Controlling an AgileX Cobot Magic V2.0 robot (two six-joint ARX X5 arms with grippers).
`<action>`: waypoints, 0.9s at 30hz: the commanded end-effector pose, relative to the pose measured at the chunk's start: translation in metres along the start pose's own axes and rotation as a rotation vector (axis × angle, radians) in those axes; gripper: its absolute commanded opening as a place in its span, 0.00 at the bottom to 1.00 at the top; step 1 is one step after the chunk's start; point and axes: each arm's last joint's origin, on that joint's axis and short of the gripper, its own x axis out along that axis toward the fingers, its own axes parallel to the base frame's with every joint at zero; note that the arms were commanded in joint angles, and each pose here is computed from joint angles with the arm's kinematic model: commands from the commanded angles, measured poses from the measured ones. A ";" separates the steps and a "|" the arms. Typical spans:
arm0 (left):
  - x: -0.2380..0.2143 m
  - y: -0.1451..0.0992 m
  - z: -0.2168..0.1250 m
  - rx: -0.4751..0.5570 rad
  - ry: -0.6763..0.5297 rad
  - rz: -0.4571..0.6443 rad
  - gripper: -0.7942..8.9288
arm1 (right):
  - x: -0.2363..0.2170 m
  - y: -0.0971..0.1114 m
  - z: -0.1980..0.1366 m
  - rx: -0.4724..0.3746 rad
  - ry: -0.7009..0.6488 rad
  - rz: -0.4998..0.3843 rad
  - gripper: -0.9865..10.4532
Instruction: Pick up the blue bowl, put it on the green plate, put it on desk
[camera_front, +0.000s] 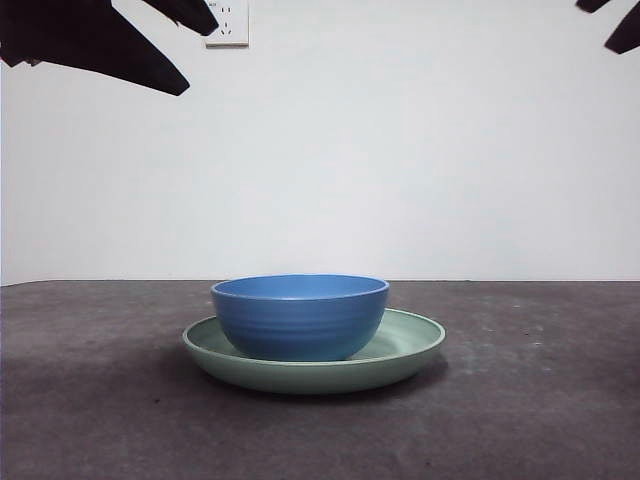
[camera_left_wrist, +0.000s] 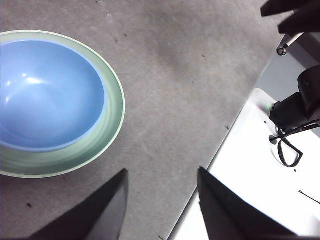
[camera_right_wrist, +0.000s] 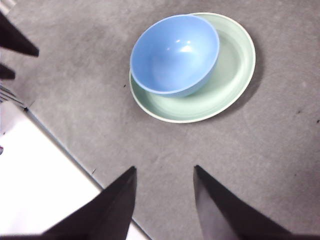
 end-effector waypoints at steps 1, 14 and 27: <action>0.000 -0.002 0.002 0.013 -0.005 -0.011 0.31 | 0.002 0.001 -0.002 -0.020 0.002 0.008 0.25; 0.000 -0.002 0.002 0.011 -0.001 -0.010 0.31 | 0.004 0.000 -0.006 -0.017 0.013 0.015 0.25; 0.000 -0.002 0.002 0.011 -0.001 -0.010 0.09 | 0.004 0.000 -0.006 -0.017 0.016 0.030 0.09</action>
